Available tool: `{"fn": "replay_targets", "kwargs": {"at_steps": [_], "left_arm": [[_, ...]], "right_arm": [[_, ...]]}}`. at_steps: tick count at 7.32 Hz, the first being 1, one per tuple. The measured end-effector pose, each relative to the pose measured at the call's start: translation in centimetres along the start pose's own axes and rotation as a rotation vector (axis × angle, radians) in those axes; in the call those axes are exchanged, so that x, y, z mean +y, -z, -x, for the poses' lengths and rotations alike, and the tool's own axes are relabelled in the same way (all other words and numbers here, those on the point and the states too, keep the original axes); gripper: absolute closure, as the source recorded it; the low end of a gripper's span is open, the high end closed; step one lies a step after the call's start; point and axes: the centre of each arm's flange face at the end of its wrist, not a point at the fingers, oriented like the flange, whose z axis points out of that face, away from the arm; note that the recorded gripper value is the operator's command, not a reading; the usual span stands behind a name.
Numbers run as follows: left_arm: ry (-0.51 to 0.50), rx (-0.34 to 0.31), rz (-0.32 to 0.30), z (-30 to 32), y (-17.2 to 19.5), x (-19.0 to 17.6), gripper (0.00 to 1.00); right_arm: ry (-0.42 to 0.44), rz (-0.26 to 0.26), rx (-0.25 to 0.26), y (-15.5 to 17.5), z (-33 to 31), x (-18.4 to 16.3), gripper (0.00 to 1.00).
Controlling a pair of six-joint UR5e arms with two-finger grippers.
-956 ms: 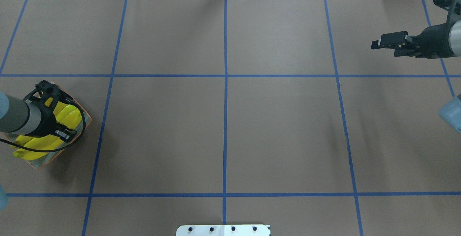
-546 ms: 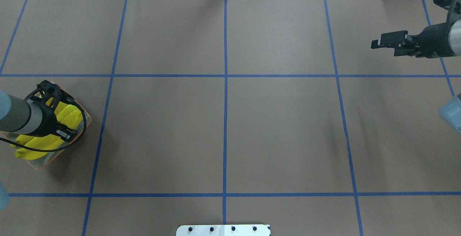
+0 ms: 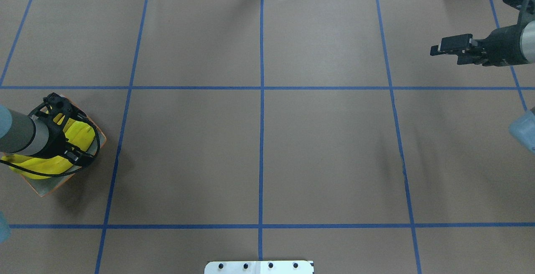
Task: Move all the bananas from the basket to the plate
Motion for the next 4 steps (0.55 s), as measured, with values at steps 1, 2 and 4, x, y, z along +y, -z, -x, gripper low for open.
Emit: {"fn": "replay_targets", "kwargs": {"at_steps": [1,2,4], "left_arm": [[-0.002,0.017,-0.01,-0.4,1.0,-0.2,0.01],[0.005,0.038,-0.029,-0.5,2.5,-0.6,0.01],[0.066,0.036,-0.082,1.5,5.5,-1.8,0.01]], "right_arm": [[0.0,0.0,0.0,0.1,0.1,0.0,0.0],[-0.006,-0.002,0.005,0.3,0.0,-0.2,0.0],[-0.004,-0.016,0.054,1.6,-1.2,-2.2,0.0]]}}
